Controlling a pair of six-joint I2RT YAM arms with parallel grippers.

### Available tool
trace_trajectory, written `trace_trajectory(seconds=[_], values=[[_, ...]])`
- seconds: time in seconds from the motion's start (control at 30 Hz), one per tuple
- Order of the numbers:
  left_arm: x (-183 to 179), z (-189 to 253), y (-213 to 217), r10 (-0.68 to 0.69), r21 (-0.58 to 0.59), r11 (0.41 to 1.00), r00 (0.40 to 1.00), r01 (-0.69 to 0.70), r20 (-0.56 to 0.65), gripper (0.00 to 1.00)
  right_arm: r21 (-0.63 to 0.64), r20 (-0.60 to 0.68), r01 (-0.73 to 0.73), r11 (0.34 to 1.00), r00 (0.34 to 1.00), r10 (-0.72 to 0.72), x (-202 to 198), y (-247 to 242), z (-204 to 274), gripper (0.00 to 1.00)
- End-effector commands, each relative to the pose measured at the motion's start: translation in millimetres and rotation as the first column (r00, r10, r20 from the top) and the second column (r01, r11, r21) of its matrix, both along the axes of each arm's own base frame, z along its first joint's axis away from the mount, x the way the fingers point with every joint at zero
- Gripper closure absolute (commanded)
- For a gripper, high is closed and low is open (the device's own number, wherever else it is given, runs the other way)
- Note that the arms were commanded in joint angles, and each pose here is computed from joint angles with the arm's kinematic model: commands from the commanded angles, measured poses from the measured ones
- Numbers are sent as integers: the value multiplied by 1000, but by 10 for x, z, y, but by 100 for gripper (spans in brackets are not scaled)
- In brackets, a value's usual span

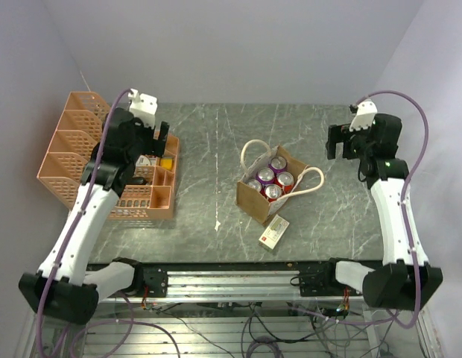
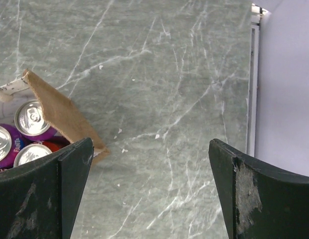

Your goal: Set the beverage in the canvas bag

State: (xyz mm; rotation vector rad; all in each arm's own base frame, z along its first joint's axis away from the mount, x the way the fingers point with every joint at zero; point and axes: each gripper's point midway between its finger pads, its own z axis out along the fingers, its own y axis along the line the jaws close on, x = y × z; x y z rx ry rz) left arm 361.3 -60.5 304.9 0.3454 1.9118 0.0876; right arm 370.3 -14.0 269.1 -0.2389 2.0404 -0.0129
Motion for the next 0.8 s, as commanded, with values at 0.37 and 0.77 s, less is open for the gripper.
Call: trace_trajectory(seconds=[0.37, 0.77], values=[[-367, 388, 64, 29, -165, 986, 974, 8, 223, 1, -3, 199, 89, 996, 976, -87, -279, -94, 471, 0], [-315, 420, -157, -112, -123, 981, 958, 149, 263, 1, -26, 357, 50, 998, 933, -38, -388, -29, 590, 0]])
